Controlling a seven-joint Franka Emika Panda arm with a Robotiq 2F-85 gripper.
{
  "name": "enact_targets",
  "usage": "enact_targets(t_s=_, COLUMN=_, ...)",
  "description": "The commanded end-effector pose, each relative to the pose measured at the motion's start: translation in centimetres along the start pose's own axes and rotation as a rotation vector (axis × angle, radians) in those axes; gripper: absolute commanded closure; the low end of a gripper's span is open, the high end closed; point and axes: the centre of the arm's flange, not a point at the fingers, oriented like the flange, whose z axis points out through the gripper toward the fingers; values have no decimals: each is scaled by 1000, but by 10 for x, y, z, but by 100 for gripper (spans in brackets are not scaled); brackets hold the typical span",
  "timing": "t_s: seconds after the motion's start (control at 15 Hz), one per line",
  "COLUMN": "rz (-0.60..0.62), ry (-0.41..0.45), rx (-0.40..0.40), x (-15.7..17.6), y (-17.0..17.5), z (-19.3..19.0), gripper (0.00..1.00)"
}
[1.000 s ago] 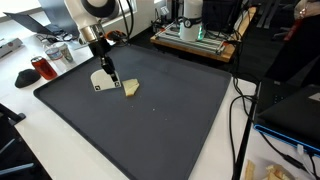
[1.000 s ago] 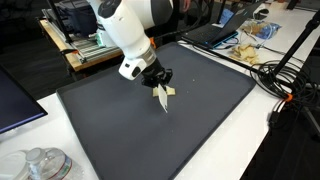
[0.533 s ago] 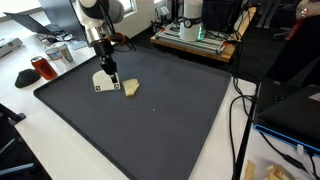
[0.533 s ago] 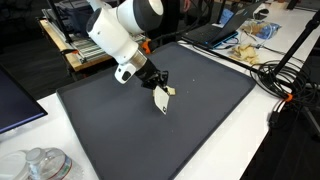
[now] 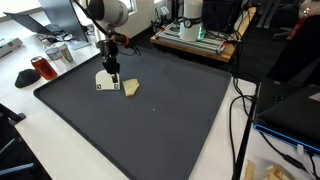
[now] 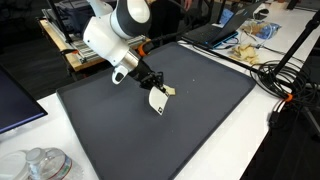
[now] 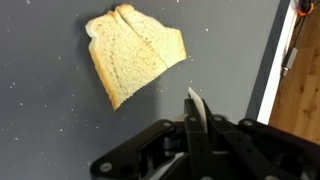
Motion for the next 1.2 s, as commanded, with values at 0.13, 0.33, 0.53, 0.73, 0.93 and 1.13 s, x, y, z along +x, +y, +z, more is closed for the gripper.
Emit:
enact_targets(t_s=0.13, rz=42, ry=83, rx=71, x=-36, y=24, z=-18, gripper=99)
enact_targets(t_s=0.33, rz=61, ry=137, rx=90, x=-58, y=28, z=-23, gripper=99)
enact_targets(t_s=0.53, rz=72, ry=210, rx=84, x=-84, y=25, z=-24, gripper=99)
enact_targets(t_s=0.73, rz=91, ry=291, rx=63, x=-107, y=18, z=-26, gripper=99)
enact_targets(t_s=0.93, rz=121, ry=349, rx=53, x=-124, y=12, z=-27, gripper=99)
enact_targets(t_s=1.13, rz=135, ry=403, rx=34, x=-134, y=6, z=-26, gripper=99)
